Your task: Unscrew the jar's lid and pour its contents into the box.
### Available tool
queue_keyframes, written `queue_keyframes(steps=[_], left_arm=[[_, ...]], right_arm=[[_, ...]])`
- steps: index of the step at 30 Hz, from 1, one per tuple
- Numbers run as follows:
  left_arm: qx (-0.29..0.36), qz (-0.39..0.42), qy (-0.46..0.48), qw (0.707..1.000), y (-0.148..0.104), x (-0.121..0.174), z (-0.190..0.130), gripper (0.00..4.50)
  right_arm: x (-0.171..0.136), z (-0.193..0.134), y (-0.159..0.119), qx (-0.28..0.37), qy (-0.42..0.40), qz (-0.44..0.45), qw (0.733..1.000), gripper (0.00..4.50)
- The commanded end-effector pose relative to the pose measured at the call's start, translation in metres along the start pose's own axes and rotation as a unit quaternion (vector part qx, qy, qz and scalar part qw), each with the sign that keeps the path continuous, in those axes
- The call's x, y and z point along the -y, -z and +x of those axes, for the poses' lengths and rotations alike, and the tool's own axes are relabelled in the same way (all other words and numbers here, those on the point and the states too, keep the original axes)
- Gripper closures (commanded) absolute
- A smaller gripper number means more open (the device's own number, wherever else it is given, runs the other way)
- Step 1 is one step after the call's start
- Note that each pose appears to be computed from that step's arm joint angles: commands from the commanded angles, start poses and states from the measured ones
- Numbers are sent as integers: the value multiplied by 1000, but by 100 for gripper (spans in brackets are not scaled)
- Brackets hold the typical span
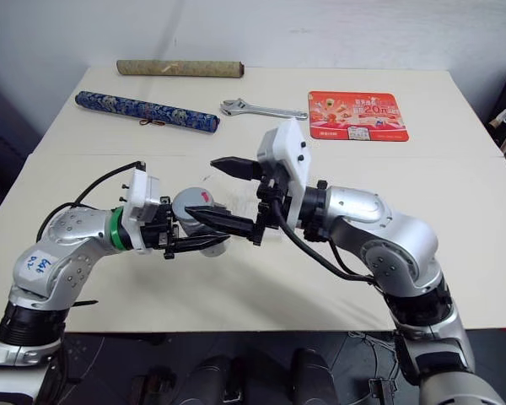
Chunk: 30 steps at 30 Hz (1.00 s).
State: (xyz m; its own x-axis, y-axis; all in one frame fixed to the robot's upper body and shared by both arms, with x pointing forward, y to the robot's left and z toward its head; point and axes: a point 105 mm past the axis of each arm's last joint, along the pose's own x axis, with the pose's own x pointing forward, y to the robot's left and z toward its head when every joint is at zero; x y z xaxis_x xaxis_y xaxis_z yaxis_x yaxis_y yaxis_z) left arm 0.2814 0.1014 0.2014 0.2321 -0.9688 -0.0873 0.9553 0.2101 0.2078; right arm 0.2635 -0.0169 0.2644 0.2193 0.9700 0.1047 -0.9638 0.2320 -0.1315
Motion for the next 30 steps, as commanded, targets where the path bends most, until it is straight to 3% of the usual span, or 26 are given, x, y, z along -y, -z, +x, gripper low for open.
queue_keyframes(steps=[1, 18, 21, 25, 30], left_arm=[[6, 25, 18, 999, -9, 7, 7, 212], [12, 41, 30, 999, -11, 4, 17, 212], [14, 41, 29, 999, -11, 3, 18, 212], [14, 40, 28, 999, -11, 4, 17, 212], [26, 49, 41, 998, -15, 6, 17, 212]], right_arm=[[-4, 4, -3, -9, -8, -9, 1000, 0], [-3, 11, 6, -31, -20, 1, 999, 0], [-3, 11, 5, -28, -21, -5, 999, 63], [-3, 11, 3, -21, -22, -15, 999, 193], [-7, 9, 3, -19, -50, -22, 998, 194]])
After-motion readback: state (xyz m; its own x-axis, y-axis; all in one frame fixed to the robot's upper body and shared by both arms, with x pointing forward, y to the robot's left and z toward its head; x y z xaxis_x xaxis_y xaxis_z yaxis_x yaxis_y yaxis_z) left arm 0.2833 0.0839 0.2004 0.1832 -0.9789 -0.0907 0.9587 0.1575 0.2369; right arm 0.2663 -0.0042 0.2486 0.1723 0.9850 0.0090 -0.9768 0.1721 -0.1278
